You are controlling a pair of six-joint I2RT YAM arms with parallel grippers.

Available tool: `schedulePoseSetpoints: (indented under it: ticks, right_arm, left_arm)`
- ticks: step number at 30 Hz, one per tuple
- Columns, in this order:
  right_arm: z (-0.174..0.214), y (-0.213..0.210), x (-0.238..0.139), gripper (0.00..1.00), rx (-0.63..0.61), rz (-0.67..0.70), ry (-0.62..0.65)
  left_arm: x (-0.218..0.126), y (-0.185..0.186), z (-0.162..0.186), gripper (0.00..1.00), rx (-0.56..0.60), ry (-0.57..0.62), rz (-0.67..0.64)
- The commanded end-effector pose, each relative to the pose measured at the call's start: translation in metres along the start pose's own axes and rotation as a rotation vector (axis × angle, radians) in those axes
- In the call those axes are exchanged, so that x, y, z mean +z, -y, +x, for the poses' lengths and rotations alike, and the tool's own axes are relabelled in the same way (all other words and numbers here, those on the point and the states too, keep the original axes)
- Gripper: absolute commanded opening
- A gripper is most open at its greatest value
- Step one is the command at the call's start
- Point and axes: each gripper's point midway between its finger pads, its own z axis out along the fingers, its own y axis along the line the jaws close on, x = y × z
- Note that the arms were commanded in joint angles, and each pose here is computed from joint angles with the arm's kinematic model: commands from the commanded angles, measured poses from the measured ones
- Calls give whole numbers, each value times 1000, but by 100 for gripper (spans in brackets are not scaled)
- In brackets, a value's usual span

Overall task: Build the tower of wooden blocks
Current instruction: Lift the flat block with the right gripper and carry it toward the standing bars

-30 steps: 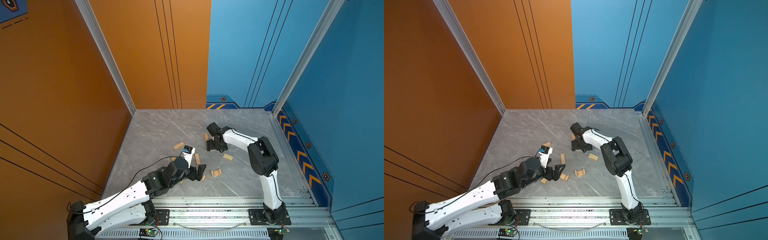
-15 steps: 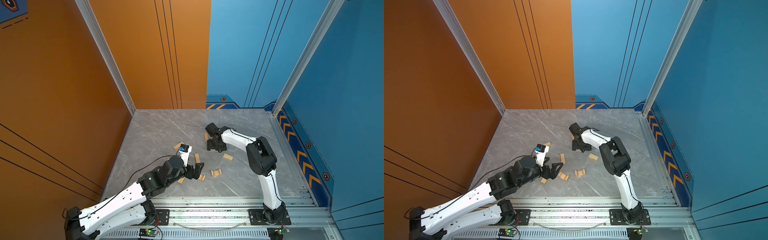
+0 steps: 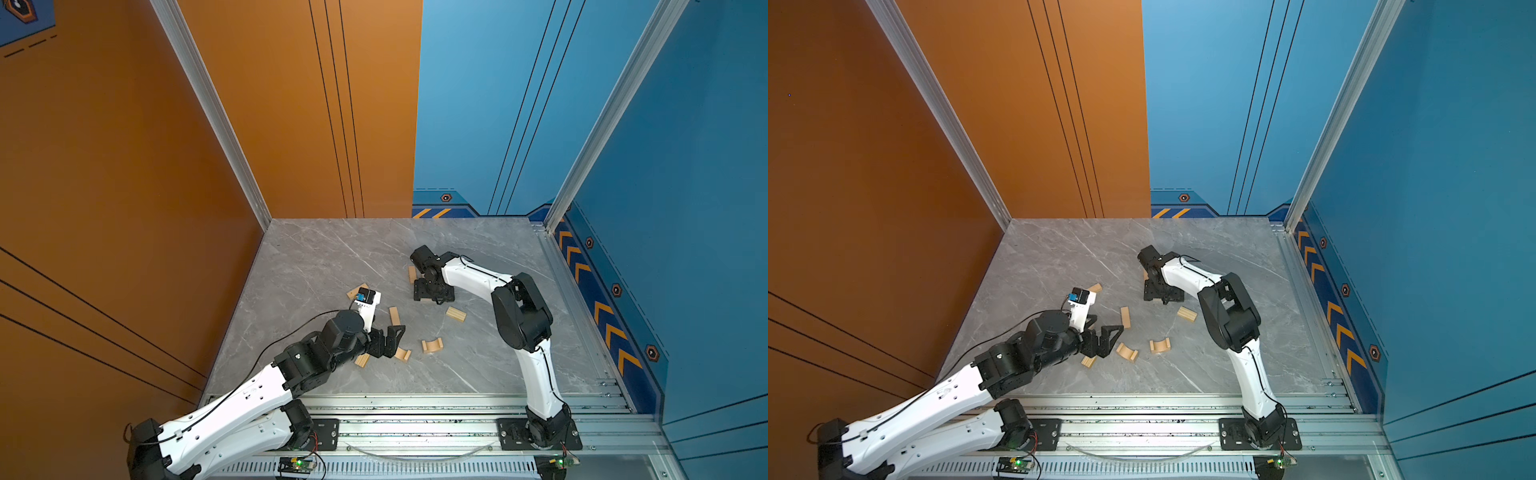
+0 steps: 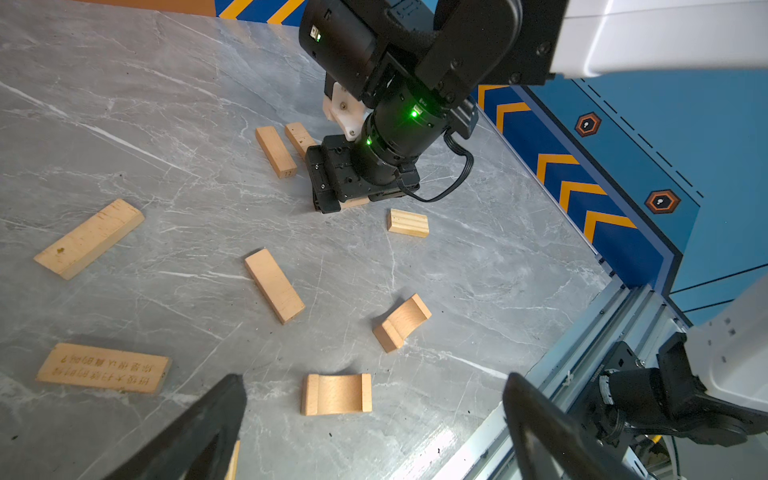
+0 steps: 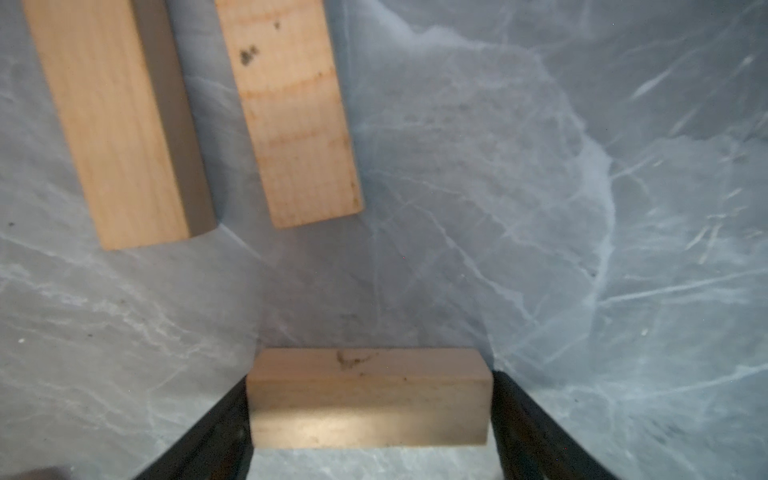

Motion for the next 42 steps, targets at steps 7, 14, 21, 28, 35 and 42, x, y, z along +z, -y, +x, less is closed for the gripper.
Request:
schedulePoseSetpoints:
  ticks: [7, 14, 21, 28, 35, 42]
  right_arm:
    - [9, 11, -11, 90, 51, 65, -2]
    - [7, 4, -13, 89, 80, 37, 7]
    - [8, 5, -9, 83, 87, 40, 1]
    - [8, 5, -9, 65, 81, 36, -3]
    - [4, 2, -26, 61, 54, 8, 21]
    - [-13, -7, -51, 59, 7, -12, 63]
  left_arm:
    - [-1, 0, 5, 98, 7, -31, 27]
    - [-5, -1, 4, 98, 6, -31, 32]
    - [-10, -5, 5, 98, 1, -28, 26]
    - [-11, -7, 5, 98, -4, -29, 27]
    - [-12, -10, 3, 98, 4, -24, 14]
    - [-12, -17, 0, 98, -4, -22, -12]
